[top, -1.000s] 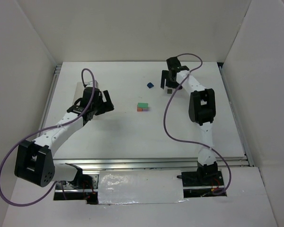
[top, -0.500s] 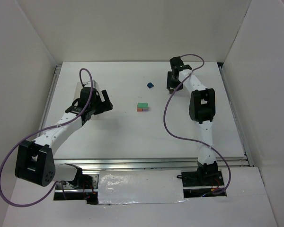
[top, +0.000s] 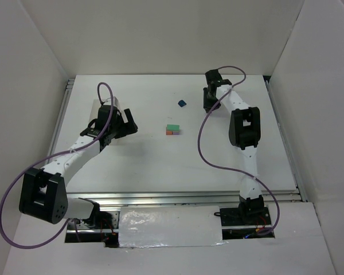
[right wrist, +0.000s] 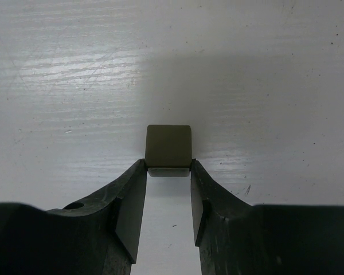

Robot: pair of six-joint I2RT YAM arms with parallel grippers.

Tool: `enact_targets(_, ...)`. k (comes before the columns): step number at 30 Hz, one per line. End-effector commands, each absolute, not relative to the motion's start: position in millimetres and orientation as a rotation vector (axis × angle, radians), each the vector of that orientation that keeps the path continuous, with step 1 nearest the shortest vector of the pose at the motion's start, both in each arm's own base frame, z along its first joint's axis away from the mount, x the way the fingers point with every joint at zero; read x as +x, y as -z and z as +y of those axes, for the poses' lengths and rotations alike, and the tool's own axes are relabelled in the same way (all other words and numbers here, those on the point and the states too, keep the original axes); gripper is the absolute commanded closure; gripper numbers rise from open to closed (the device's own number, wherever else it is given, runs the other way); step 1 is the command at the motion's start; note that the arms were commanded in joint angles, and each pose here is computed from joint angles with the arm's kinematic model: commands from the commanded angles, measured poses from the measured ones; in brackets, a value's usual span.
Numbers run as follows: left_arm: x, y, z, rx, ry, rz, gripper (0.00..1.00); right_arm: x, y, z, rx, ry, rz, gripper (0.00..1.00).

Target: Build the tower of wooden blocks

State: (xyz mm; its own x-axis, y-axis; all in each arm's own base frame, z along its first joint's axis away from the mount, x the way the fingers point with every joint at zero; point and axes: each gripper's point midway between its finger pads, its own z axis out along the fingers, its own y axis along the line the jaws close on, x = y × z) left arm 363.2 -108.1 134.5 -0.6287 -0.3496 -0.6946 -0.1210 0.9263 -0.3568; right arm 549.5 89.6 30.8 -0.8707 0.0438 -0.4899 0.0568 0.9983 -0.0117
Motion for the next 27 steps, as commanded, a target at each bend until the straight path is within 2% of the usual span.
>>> enact_targets(1, 371, -143, -111, -0.301, 0.373, 2.21, 0.01, 557, -68, 97, -0.038, 0.004, 2.54, 0.71)
enact_targets(8, 365, -150, -112, -0.268, 0.384, 2.189, 0.01, 521, -91, 134, -0.675, -0.02, 2.369, 0.72)
enact_targets(9, 364, -150, -114, -0.264, 0.391, 2.191, 0.01, 515, -112, 144, -0.741, -0.056, 2.303, 0.72)
enact_targets(14, 358, -156, -118, -0.236, 0.411, 2.176, 0.01, 468, -130, 186, -1.125, -0.244, 2.109, 0.71)
enact_targets(19, 349, -161, -119, -0.218, 0.415, 2.163, 0.01, 436, -154, 225, -1.37, -0.38, 1.917, 0.69)
enact_targets(27, 339, -165, -120, -0.18, 0.412, 2.153, 0.01, 408, -142, 256, -1.664, -0.46, 1.881, 0.66)
